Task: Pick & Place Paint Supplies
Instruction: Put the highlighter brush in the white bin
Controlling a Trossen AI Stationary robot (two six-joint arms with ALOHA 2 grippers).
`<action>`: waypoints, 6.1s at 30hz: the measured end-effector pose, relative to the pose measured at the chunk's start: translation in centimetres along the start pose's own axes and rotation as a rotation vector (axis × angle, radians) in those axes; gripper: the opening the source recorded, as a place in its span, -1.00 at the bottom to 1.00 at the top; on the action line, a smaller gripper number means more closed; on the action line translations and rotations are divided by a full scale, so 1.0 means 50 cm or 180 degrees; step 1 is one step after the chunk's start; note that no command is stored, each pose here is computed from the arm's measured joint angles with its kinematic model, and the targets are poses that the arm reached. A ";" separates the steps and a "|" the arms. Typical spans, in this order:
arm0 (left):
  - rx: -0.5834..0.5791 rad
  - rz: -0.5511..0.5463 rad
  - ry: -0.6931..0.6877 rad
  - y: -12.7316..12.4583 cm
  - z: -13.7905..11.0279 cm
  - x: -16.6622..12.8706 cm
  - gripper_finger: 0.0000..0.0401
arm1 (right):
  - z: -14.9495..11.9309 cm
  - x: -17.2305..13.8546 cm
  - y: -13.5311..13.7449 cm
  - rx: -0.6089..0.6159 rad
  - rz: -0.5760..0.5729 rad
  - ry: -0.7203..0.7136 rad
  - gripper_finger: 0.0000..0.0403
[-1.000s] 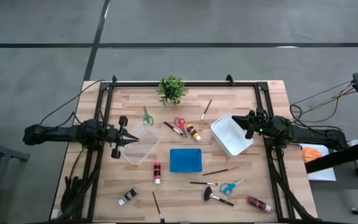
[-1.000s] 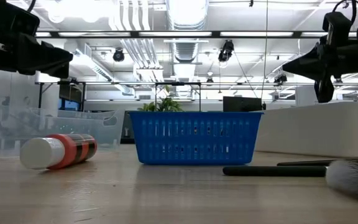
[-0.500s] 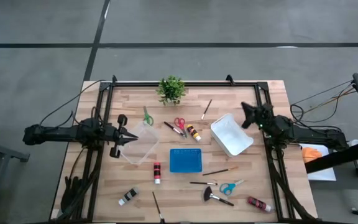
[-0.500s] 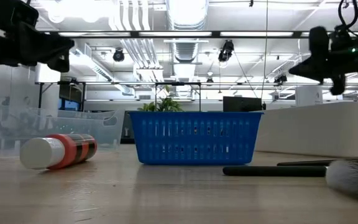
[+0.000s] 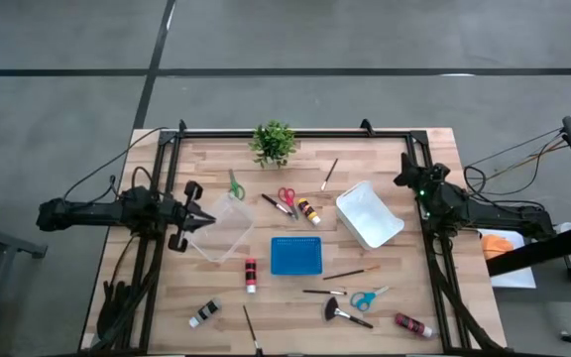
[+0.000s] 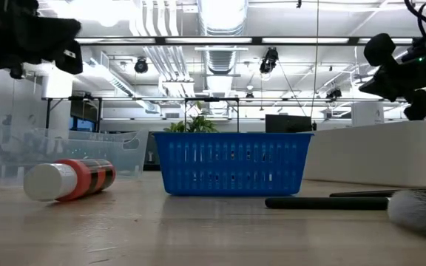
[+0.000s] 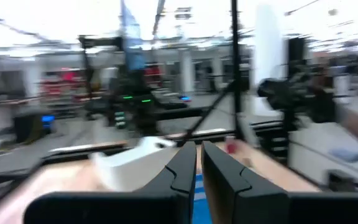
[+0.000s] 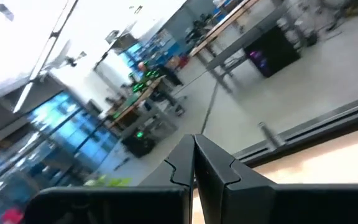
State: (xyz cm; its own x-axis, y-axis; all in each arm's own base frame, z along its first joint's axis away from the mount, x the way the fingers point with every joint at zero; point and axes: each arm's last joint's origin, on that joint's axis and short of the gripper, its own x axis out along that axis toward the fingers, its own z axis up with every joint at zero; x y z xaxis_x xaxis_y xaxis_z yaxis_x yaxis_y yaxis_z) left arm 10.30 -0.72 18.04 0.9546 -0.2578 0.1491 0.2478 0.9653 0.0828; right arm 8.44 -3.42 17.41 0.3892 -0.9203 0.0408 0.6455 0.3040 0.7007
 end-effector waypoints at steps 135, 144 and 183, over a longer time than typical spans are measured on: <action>0.0882 -0.1294 0.0588 -0.121 0.187 0.202 0.34 | -0.487 -0.391 0.475 -0.4398 0.1184 0.4954 0.03; 0.0829 -0.1291 0.0600 -0.121 0.186 0.202 0.34 | -0.505 -0.389 0.445 -0.4374 0.1235 0.4967 0.03; 0.0687 -0.1302 0.0628 -0.122 0.186 0.202 0.34 | -0.492 -0.404 0.510 -0.4036 0.1523 0.4505 -0.96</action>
State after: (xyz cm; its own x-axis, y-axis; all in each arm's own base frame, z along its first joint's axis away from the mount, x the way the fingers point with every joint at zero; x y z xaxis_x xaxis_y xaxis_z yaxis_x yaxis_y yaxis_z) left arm 16.88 -9.63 28.21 0.8048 -0.5802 -0.1255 0.5882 0.7508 0.3005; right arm 33.21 28.98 16.90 0.3895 -0.0914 -0.9165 0.1145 0.9922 -0.0503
